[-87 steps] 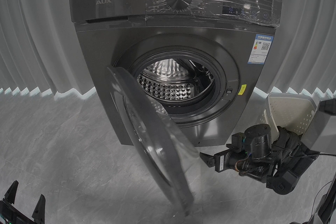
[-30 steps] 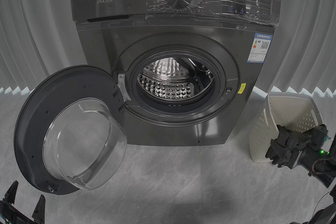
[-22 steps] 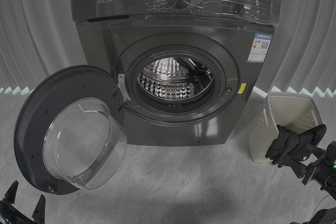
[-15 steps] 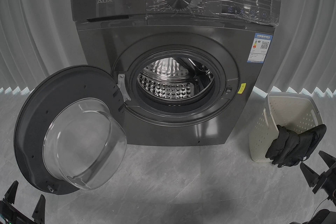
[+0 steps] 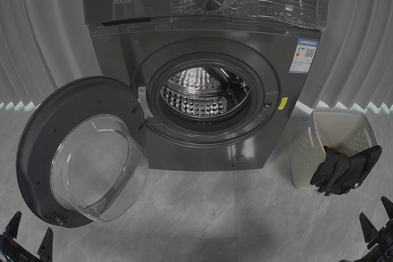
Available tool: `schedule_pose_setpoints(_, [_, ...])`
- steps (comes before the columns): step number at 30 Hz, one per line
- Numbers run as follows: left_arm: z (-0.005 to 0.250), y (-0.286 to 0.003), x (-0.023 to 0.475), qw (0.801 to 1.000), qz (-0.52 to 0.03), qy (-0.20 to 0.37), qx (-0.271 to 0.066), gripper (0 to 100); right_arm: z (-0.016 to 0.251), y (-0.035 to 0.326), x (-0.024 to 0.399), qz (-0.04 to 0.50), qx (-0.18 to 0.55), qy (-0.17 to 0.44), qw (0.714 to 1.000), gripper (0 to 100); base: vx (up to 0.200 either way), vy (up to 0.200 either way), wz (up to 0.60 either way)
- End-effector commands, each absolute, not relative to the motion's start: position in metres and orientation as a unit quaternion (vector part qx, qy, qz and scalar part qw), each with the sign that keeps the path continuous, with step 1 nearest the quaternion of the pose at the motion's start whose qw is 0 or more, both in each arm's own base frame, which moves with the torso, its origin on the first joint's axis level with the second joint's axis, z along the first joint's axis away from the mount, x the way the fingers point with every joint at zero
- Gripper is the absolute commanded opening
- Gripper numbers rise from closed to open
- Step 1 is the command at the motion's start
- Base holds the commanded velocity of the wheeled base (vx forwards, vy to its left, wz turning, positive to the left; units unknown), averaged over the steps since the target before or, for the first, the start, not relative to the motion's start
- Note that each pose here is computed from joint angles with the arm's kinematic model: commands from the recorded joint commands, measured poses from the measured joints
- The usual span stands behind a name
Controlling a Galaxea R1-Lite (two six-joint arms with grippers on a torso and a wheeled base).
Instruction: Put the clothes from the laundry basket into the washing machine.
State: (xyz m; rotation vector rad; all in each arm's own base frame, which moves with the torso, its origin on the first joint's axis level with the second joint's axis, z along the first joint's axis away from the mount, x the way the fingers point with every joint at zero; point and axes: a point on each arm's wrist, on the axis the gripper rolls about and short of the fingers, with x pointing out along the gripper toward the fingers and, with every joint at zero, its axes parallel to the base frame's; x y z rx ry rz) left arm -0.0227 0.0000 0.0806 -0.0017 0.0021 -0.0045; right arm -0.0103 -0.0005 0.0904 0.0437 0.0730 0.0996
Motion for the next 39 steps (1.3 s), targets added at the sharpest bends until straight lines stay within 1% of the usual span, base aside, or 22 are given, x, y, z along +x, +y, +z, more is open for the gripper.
schedule_pose_setpoints(1, [0.0753,0.0000,-0.0228,1.000,-0.002,0.001,-0.002,100,0.0810,0.0018,-0.0228,0.033,0.016,-0.016,0.999,100,0.000,0.000,0.00])
schedule_pose_setpoints(3, [0.0753,0.0000,-0.0228,1.000,-0.002,0.001,-0.002,100,0.0809,0.0016,-0.0225,0.029,0.014,-0.016,0.999,100,0.000,0.000,0.00])
schedule_pose_setpoints(4, [0.0753,0.0000,-0.0228,1.000,-0.002,0.001,-0.002,100,0.0813,0.0004,-0.0224,0.002,0.009,-0.020,1.000,100,0.000,0.000,0.00])
schedule_pose_setpoints(5, [0.0753,0.0000,-0.0228,1.000,-0.002,0.001,-0.002,100,0.0812,-0.0001,-0.0225,-0.009,0.009,-0.021,1.000,100,0.000,0.000,0.00])
schedule_pose_setpoints(7, [0.0753,0.0000,-0.0228,1.000,-0.002,0.001,-0.002,100,0.0812,-0.0003,-0.0228,-0.011,0.010,-0.022,1.000,100,0.000,0.000,0.00])
schedule_pose_setpoints(10, [0.0753,0.0000,-0.0228,1.000,-0.002,0.001,-0.002,100,0.0814,0.0002,-0.0232,0.001,0.023,-0.026,0.999,100,0.000,0.000,0.00])
schedule_pose_setpoints(12, [0.0753,0.0000,-0.0228,1.000,-0.002,0.001,-0.002,100,0.0811,-0.0002,-0.0231,-0.005,0.022,-0.026,0.999,100,0.000,0.000,0.00])
schedule_pose_setpoints(13, [0.0753,0.0000,-0.0228,1.000,-0.002,0.001,-0.002,100,0.0782,-0.0012,-0.0228,-0.032,0.018,-0.013,0.999,100,0.000,0.000,0.00])
schedule_pose_setpoints(14, [0.0753,0.0000,-0.0228,1.000,-0.001,0.001,-0.002,100,0.0777,-0.0014,-0.0228,-0.036,0.014,-0.010,0.999,100,0.000,0.000,0.00])
schedule_pose_setpoints(17, [0.0753,0.0000,-0.0228,1.000,-0.001,0.001,-0.002,100,0.0766,0.0007,-0.0228,0.011,-0.020,-0.006,1.000,100,0.000,0.000,0.00])
schedule_pose_setpoints(19, [0.0753,0.0000,-0.0228,1.000,-0.002,0.001,-0.002,100,0.0766,0.0005,-0.0228,0.008,-0.014,-0.005,1.000,100,0.000,0.000,0.00])
schedule_pose_setpoints(21, [0.0753,0.0001,-0.0228,1.000,0.002,0.001,-0.001,100,0.0761,0.0002,-0.0228,0.002,-0.007,-0.003,1.000,100,0.000,-0.200,0.00])
schedule_pose_setpoints(39, [0.0753,0.0000,-0.0228,1.000,0.001,0.001,-0.002,100,0.0766,0.0001,-0.0228,0.002,-0.004,-0.005,1.000,100,0.000,-0.200,0.00])
